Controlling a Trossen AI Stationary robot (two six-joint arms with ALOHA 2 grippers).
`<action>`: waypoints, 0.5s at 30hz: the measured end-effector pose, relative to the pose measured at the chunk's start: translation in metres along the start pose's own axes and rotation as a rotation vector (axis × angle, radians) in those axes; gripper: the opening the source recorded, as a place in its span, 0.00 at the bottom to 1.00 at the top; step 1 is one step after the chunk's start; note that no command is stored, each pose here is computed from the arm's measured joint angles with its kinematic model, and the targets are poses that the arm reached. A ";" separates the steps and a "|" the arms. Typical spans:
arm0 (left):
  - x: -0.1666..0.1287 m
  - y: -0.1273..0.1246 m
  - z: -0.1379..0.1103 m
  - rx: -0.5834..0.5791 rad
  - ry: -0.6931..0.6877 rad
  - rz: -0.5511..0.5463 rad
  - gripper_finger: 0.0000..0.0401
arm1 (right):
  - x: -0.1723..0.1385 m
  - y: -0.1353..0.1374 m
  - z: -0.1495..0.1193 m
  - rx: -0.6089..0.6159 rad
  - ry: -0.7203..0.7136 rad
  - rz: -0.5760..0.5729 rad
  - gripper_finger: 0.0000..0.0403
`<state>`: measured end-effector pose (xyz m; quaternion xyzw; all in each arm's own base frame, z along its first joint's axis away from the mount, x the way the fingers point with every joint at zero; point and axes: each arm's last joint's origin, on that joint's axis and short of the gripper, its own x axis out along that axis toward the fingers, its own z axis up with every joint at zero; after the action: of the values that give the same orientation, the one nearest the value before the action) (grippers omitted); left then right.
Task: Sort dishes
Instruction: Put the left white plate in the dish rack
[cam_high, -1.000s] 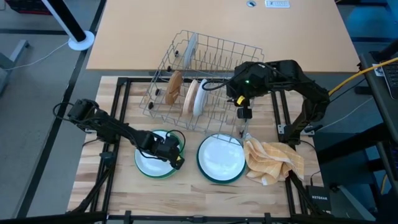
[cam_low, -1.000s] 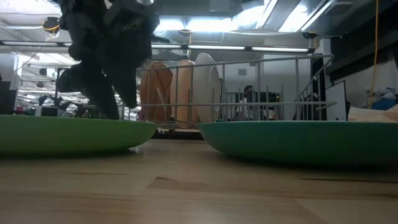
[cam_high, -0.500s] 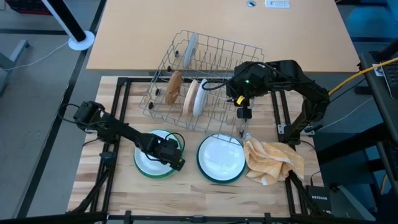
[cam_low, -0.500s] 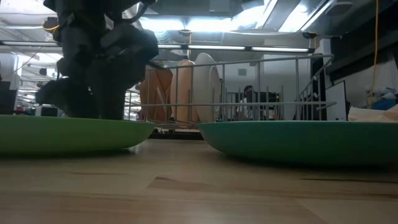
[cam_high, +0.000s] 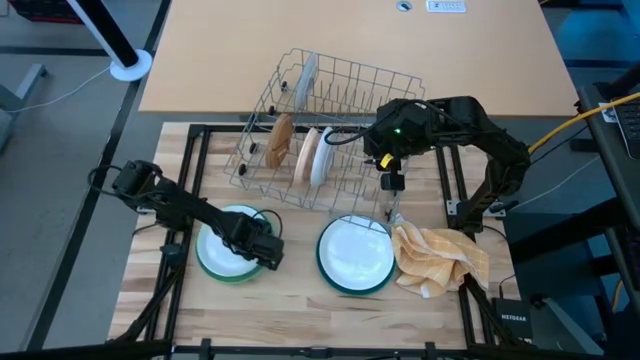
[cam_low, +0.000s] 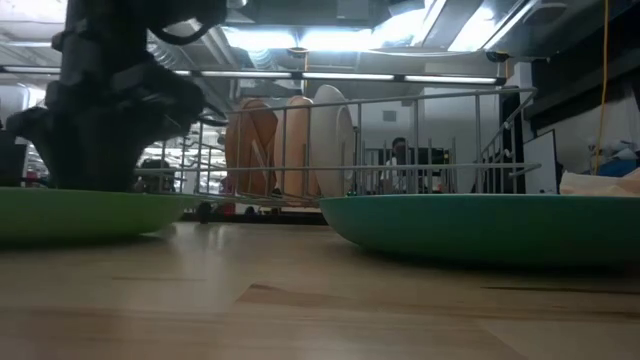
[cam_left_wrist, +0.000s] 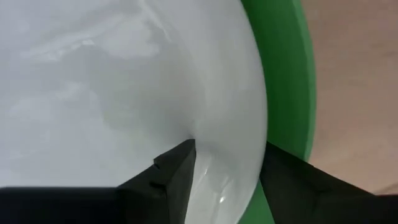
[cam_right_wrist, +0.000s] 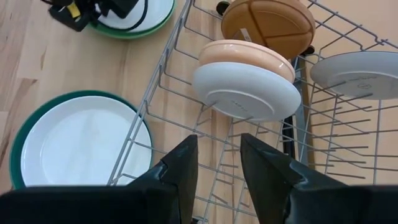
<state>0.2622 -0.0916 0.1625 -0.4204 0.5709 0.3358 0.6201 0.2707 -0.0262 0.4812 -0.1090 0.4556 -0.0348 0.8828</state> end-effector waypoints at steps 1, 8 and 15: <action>-0.002 0.003 0.000 0.000 0.001 0.018 0.39 | 0.000 0.000 0.000 0.000 0.000 0.000 0.31; -0.001 0.009 -0.001 0.034 0.001 0.091 0.31 | 0.000 0.000 0.000 0.000 0.001 0.000 0.31; -0.001 0.009 0.001 0.053 -0.041 0.095 0.29 | 0.000 0.000 0.000 0.000 0.001 0.001 0.31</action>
<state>0.2543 -0.0869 0.1620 -0.3694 0.5861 0.3581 0.6260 0.2708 -0.0262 0.4811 -0.1089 0.4562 -0.0346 0.8825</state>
